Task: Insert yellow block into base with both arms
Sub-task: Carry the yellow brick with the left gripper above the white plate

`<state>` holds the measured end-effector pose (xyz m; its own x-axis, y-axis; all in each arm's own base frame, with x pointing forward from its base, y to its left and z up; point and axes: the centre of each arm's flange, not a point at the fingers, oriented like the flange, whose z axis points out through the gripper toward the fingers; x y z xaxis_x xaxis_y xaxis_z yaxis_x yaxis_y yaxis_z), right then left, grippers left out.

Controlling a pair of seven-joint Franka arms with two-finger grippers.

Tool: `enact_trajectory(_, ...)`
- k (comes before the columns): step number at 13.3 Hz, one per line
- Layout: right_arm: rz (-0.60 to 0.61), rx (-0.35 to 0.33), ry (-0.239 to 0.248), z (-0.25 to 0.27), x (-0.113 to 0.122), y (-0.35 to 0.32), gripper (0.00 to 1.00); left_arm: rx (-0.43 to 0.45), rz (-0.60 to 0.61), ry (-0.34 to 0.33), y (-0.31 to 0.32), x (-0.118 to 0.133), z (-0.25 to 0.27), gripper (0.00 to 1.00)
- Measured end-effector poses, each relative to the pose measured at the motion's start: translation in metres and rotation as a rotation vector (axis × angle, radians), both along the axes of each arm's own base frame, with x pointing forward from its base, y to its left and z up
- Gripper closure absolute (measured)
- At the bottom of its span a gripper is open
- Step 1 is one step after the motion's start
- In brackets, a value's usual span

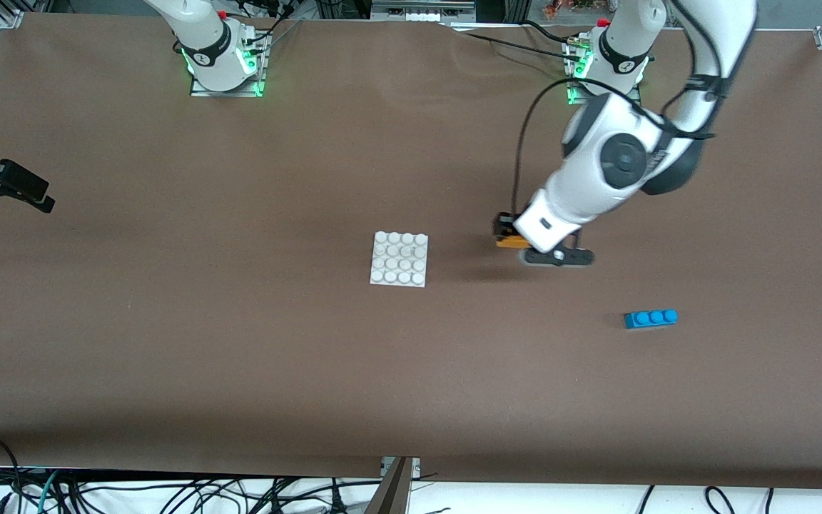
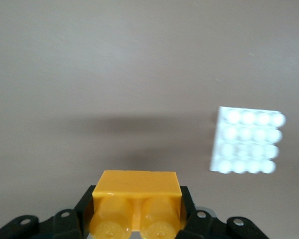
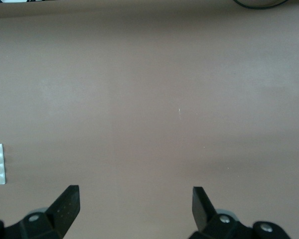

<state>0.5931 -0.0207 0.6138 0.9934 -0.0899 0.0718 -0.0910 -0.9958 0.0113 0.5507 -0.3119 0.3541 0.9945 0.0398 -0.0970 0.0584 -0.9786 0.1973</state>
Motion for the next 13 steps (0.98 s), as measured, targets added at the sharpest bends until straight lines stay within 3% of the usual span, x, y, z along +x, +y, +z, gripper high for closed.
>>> enact_trajectory(5,0.002,0.000,0.000,0.000,0.000,0.001,0.00,-0.016,0.061,-0.006,-0.094,-0.031,-0.033,0.32)
enact_trajectory(9,0.003,-0.001,0.000,0.000,0.000,0.002,0.00,0.018,0.118,-0.062,-0.175,-0.043,-0.041,0.32)
enact_trajectory(13,0.003,-0.001,0.000,0.000,0.000,0.002,0.00,0.064,0.106,-0.061,-0.197,-0.044,-0.085,0.32)
